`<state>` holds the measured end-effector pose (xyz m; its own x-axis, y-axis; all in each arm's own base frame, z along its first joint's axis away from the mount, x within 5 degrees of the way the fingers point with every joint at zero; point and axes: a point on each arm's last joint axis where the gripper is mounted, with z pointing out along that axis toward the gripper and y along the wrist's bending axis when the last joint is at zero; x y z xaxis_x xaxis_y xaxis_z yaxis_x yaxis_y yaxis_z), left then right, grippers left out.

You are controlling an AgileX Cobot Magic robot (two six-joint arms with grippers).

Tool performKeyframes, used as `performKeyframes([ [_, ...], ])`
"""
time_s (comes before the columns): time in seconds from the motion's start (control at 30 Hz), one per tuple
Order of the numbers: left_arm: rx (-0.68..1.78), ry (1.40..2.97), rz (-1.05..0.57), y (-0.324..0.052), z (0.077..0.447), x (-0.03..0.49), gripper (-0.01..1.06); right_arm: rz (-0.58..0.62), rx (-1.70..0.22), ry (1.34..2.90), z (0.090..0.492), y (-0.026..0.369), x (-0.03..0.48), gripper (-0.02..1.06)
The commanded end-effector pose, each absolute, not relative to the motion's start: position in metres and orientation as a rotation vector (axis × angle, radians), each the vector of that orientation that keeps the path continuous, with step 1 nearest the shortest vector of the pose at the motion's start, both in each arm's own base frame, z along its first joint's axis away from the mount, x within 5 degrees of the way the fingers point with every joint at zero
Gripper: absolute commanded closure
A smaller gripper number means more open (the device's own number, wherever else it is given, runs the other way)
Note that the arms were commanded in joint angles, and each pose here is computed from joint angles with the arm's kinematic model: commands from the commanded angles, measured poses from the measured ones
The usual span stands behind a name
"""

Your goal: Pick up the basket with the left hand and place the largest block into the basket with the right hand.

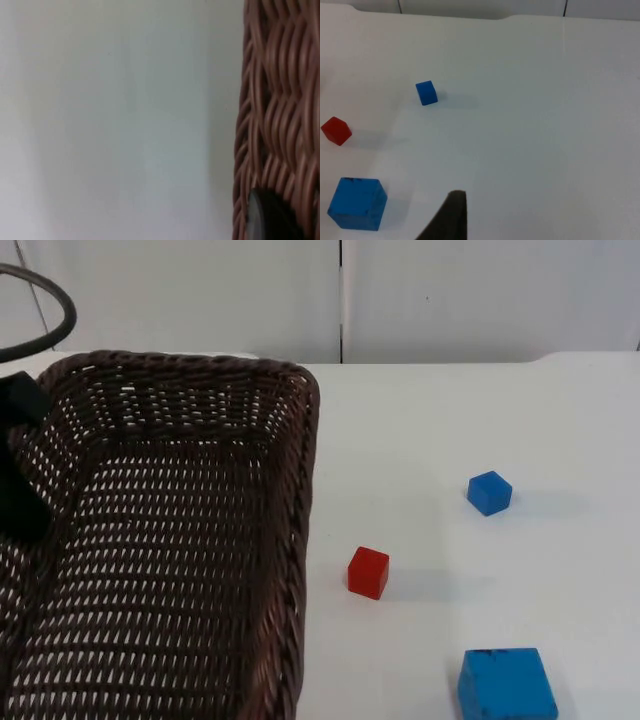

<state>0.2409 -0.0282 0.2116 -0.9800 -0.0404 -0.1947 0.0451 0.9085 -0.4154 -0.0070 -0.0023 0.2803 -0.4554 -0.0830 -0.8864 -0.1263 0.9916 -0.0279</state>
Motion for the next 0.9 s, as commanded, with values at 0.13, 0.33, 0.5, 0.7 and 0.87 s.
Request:
performKeyframes([
  [0.13,-0.026,2.846,-0.682,-0.03,0.217,0.24,1.05,0.044,-0.141,2.042,0.28,-0.002,-0.007,-0.01],
  [0.33,-0.011,2.854,-0.662,-0.029,0.216,0.239,1.05,0.047,-0.141,2.041,0.28,-0.002,-0.007,-0.01],
  [0.5,-0.004,2.858,-0.656,-0.029,0.216,0.239,1.05,0.052,-0.141,2.035,0.281,-0.002,-0.007,-0.01],
  [0.7,-0.001,2.858,-0.666,-0.029,0.216,0.239,1.05,0.047,-0.154,2.133,0.297,0.001,0.016,-0.01],
  [0.87,0.042,2.844,-0.722,-0.033,0.218,0.238,1.05,0.027,-0.187,2.18,0.315,0.005,0.045,-0.01],
])
